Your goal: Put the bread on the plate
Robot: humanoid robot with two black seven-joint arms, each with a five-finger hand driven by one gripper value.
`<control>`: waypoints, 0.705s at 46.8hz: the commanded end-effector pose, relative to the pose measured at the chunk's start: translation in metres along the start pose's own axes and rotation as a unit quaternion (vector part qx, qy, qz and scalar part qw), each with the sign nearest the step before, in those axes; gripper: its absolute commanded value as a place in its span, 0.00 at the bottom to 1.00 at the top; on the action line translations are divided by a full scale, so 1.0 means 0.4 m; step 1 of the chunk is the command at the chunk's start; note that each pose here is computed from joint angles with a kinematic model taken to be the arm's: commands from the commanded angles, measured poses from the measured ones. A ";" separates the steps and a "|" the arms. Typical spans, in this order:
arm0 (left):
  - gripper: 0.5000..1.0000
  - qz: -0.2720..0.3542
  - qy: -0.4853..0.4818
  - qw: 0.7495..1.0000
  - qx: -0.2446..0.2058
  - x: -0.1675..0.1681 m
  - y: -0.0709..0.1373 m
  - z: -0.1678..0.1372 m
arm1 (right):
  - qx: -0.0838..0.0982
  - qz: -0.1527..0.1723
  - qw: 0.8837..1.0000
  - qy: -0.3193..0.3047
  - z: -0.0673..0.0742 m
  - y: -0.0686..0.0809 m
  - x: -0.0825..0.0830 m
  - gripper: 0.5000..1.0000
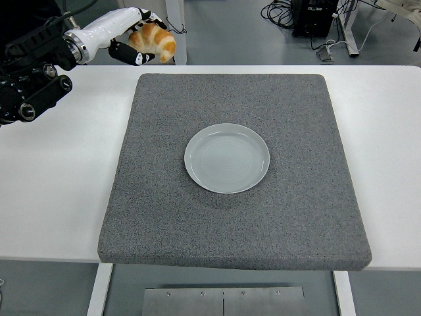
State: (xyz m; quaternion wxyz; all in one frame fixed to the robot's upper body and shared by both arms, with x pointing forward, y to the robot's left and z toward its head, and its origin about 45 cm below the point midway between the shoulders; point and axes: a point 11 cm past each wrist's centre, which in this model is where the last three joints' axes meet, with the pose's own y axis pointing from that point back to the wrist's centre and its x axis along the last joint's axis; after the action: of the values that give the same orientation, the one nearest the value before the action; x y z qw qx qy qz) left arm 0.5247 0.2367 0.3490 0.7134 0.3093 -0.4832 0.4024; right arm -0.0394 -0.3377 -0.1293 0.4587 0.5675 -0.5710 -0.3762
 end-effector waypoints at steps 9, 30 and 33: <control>0.23 -0.004 0.023 0.999 -0.036 -0.026 -0.031 0.075 | 0.000 0.000 1.000 0.000 0.000 0.000 0.000 1.00; 0.23 -0.039 0.034 0.990 -0.133 -0.096 -0.069 0.274 | 0.000 0.000 1.000 0.000 0.000 0.000 0.000 1.00; 0.23 -0.046 0.031 0.988 -0.144 -0.108 -0.071 0.297 | 0.000 0.000 1.000 0.000 0.000 0.000 0.000 1.00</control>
State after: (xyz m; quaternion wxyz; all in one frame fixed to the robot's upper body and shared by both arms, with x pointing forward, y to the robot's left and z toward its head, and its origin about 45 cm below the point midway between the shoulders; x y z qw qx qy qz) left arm 0.4920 0.1205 0.3488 0.7803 0.2162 -0.4952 0.3149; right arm -0.0393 -0.3377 -0.1293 0.4587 0.5675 -0.5710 -0.3761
